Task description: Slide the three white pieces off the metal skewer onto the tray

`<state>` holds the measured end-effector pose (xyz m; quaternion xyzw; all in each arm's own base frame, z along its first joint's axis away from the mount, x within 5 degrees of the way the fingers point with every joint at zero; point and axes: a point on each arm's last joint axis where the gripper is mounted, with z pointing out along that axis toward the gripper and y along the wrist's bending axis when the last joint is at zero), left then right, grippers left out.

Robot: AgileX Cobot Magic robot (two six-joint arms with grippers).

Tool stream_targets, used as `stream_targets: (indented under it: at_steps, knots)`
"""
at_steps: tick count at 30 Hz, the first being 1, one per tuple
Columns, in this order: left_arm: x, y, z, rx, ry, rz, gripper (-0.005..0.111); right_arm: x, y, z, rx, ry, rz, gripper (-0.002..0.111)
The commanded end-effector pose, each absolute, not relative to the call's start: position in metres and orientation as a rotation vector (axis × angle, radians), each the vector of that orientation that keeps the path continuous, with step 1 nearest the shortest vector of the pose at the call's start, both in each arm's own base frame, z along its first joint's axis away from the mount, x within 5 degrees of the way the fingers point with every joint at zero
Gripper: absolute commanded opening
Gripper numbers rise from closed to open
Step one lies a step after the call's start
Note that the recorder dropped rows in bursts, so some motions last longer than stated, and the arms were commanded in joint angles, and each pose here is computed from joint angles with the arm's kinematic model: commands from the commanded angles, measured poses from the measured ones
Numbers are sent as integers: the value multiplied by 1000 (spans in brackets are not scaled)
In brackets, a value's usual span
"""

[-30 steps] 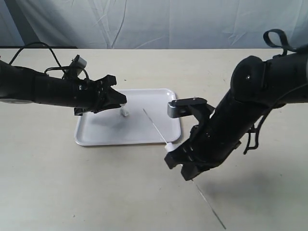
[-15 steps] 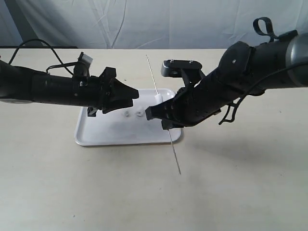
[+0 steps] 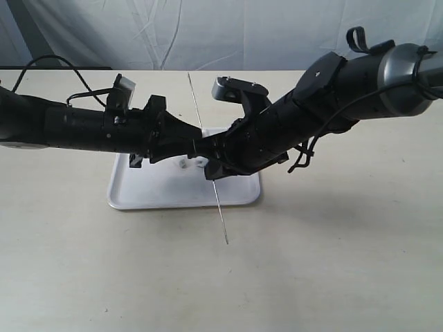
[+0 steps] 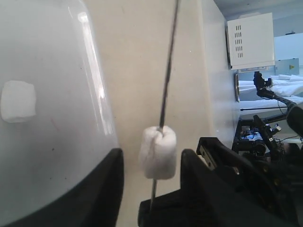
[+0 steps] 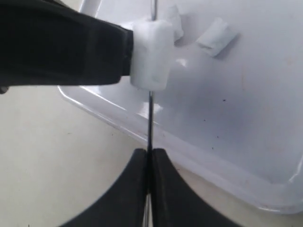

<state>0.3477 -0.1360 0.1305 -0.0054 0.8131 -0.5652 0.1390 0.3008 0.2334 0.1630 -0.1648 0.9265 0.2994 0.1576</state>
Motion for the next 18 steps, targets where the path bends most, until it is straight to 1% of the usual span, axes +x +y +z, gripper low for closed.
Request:
stream_targets:
  at_steps: [1, 9, 14, 18]
  knots:
    - [349, -137, 131, -16, 2345, -1639, 39, 302, 235, 162, -487, 2640, 871, -1]
    - [349, -137, 131, -19, 2344, -1639, 38, 301, 238, 164, -501, 2617, 930, -1]
    - [349, -137, 131, -17, 2343, -1638, 27, 299, 239, 164, -515, 2627, 949, -1]
    - [349, -137, 131, -16, 2343, -1638, 26, 299, 239, 165, -513, 2624, 954, -1]
